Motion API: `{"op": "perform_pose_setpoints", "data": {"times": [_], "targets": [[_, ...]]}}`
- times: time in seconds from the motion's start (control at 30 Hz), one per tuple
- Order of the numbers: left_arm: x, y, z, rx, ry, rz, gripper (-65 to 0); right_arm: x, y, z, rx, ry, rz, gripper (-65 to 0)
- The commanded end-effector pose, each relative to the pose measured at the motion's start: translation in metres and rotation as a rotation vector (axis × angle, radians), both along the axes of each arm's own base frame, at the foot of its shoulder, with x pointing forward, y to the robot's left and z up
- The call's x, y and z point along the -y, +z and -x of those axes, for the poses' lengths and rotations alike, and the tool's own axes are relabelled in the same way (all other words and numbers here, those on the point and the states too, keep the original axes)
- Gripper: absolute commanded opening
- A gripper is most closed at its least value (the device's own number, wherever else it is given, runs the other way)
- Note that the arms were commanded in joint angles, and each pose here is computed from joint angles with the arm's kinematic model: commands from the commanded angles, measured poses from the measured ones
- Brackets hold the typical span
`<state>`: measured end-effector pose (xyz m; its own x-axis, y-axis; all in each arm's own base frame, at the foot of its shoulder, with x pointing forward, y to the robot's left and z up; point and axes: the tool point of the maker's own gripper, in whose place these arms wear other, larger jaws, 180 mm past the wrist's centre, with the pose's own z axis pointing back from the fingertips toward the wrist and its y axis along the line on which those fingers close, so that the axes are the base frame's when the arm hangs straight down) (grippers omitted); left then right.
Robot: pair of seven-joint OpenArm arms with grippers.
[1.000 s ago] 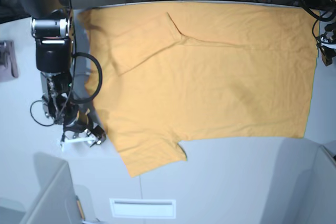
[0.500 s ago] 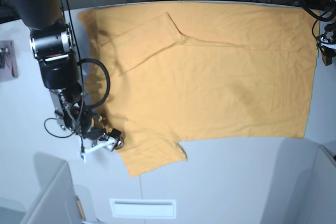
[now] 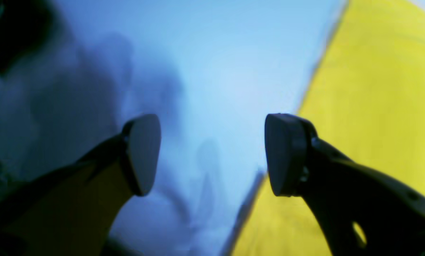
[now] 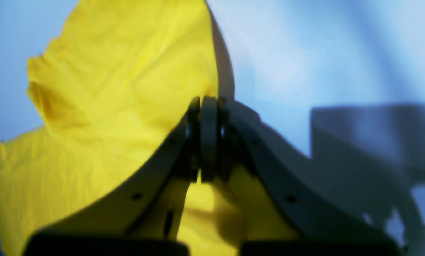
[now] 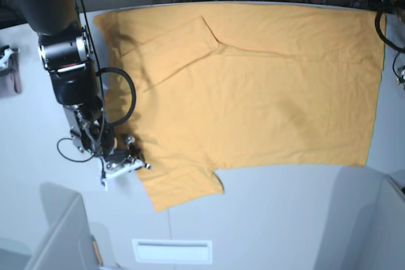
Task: Fold the T-shirt properly
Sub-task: 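Move both grippers to the hem corners and grasp them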
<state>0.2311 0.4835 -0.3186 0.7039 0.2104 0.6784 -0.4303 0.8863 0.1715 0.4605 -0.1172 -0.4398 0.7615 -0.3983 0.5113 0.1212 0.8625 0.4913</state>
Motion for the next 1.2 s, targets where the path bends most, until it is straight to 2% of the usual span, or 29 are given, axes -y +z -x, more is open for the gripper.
{"op": "perform_pose_setpoints", "data": {"times": [0.0, 0.1, 0.2, 0.37, 0.5, 0.7, 0.87, 1.17], "targets": [[-0.005, 0.011, -0.024, 0.016, -0.028, -0.032, -21.6, 0.002, 0.019, -0.016, 0.044, 0.002, 0.002, -65.0], [-0.006, -0.002, -0.065, -0.037, -0.032, -0.002, -21.6, 0.002, 0.019, -0.016, 0.044, 0.002, 0.002, -65.0], [-0.002, -0.015, -0.104, -0.029, -0.042, 0.047, -21.4, 0.002, 0.019, -0.016, 0.044, 0.002, 0.002, -65.0], [0.03, -0.05, -0.164, -0.062, -0.138, 0.105, -21.2, 0.014, 0.018, -0.016, 0.043, -0.01, 0.02, -65.0], [0.047, -0.059, -0.192, 0.001, -0.143, 0.156, -20.7, 0.021, 0.018, -0.015, 0.04, -0.014, 0.03, -65.0], [0.035, -0.052, -0.201, 0.064, -0.02, 0.138, -20.7, 0.033, 0.018, -0.015, 0.039, -0.025, 0.044, -65.0], [0.031, -0.051, -0.198, 0.055, -0.024, 0.111, -20.7, 0.033, 0.017, -0.014, 0.036, -0.023, 0.045, -65.0], [0.035, -0.074, -0.181, 0.009, -0.036, 0.106, -20.7, 0.033, 0.017, -0.014, 0.036, -0.023, 0.045, -65.0]]}}
